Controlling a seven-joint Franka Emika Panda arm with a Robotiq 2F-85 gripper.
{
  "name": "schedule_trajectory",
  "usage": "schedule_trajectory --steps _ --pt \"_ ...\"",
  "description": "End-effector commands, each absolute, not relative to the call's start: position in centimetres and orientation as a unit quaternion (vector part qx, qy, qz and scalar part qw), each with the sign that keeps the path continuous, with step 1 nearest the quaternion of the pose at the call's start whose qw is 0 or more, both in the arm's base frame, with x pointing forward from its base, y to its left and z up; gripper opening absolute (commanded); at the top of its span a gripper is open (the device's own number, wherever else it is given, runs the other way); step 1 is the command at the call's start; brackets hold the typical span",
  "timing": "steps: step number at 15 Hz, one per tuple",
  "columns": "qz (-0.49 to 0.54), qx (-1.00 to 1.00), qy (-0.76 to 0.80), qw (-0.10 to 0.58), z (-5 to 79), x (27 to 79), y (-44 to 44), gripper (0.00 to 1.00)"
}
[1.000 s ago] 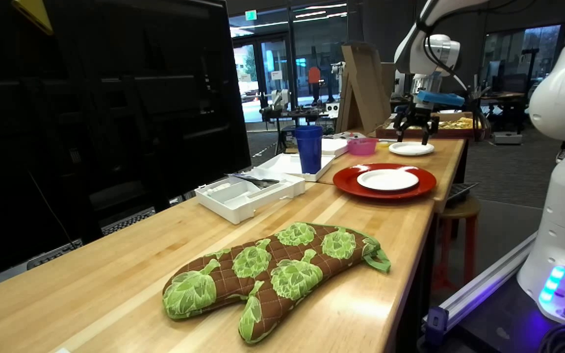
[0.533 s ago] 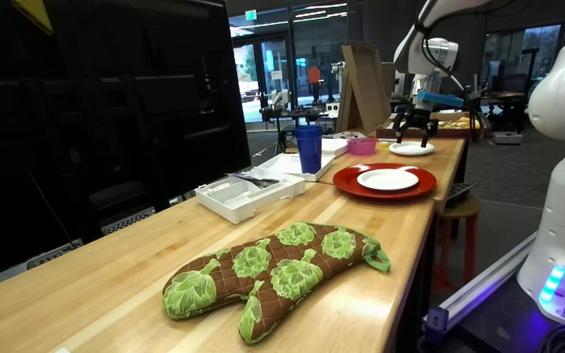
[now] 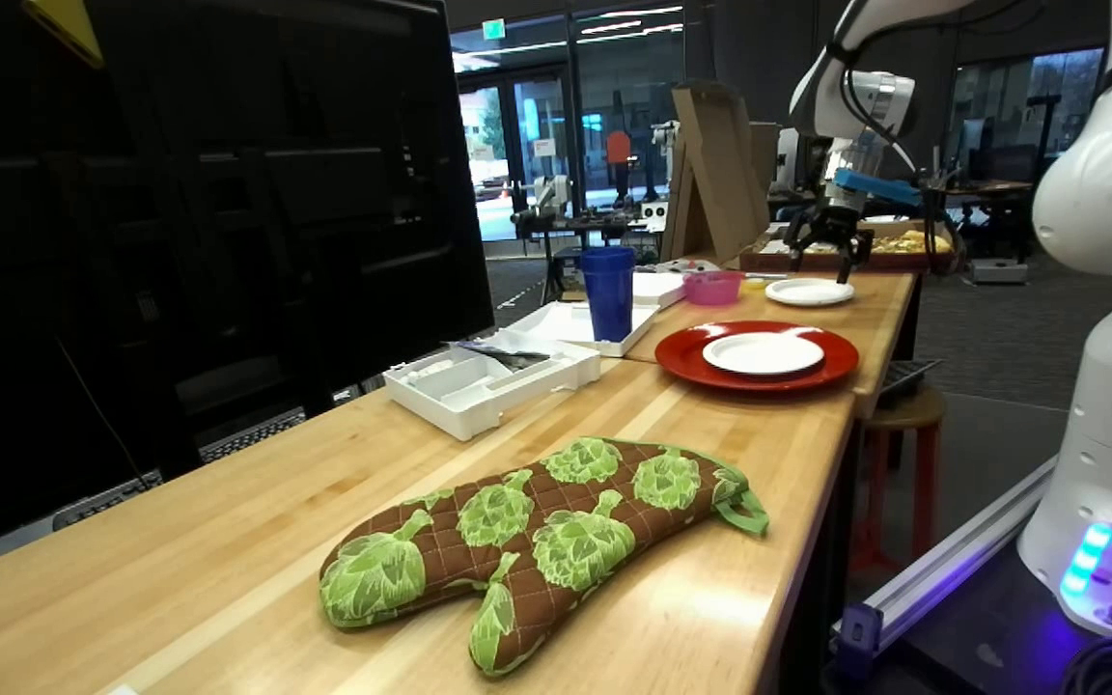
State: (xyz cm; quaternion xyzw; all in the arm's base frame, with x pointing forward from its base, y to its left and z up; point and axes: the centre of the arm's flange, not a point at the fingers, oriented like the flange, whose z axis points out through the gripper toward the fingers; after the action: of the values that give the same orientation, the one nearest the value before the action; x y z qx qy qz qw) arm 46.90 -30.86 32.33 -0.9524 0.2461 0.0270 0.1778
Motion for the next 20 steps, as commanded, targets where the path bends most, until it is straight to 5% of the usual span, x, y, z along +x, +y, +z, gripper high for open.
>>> schedule_trajectory --steps 1,20 --pt "0.029 -0.944 0.252 0.211 32.3 47.4 -32.9 1.0" --pt "0.071 -0.919 0.282 0.267 30.5 47.1 -39.0 1.0"
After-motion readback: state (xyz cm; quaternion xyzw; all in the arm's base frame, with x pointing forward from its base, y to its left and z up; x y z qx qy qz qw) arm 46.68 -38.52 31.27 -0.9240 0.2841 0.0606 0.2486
